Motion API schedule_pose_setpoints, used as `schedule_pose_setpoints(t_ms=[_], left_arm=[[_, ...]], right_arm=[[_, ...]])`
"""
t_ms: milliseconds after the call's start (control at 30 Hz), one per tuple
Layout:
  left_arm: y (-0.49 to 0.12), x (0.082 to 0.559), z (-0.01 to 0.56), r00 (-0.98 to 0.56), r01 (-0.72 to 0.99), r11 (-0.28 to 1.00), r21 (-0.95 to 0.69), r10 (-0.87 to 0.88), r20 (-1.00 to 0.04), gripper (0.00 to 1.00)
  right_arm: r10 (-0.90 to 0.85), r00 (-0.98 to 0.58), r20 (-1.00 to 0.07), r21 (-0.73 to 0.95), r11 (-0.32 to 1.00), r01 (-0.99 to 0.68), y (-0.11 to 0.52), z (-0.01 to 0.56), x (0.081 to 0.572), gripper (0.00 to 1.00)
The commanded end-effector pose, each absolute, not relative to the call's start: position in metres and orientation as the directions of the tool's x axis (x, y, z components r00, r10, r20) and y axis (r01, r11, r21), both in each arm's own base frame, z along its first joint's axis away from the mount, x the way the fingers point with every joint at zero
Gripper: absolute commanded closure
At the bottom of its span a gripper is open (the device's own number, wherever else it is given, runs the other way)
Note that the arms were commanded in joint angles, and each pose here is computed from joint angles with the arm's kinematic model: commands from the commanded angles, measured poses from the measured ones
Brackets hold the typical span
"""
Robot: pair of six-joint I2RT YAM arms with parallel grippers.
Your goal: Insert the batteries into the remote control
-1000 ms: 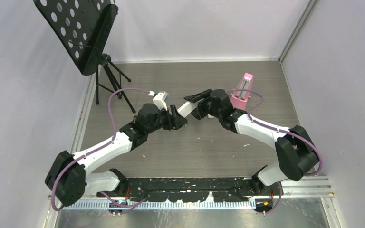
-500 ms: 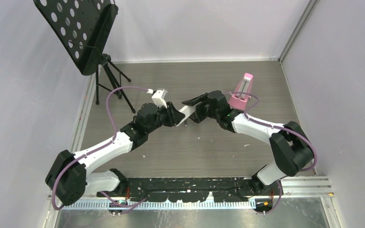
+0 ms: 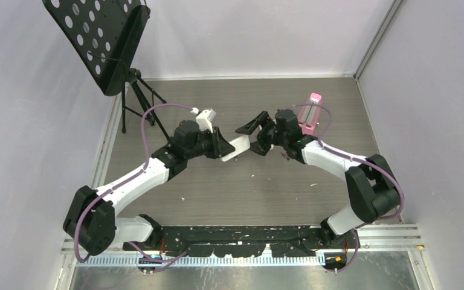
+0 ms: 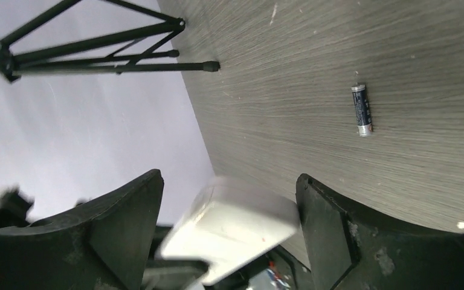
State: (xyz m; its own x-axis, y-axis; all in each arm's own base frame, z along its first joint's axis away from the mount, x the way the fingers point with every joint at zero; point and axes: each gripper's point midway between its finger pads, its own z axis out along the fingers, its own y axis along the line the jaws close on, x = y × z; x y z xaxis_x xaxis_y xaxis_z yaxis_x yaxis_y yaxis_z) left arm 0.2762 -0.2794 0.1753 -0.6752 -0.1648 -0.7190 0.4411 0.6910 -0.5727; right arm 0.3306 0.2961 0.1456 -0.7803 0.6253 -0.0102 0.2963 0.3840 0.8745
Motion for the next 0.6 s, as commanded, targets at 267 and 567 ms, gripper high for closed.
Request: schedule_pose_setpoints(t_ms=[267,567], left_arm=[[-0.266,0.236,0.232,-0.813,0.536,0.290,-0.793,-0.073,-0.577,1.00],[-0.257,0.217,0.257,-0.817,0.555,0.183,-0.811,-0.062,-0.573,1.00]], right_arm=[[0.264,-0.822,-0.504,0.846,0.340,-0.410,0.284,0.234,0.256,0.15],[0.220,-0.792,-0.570,0.798,0.379,-0.469,0.277,0.239,0.248,0.32]])
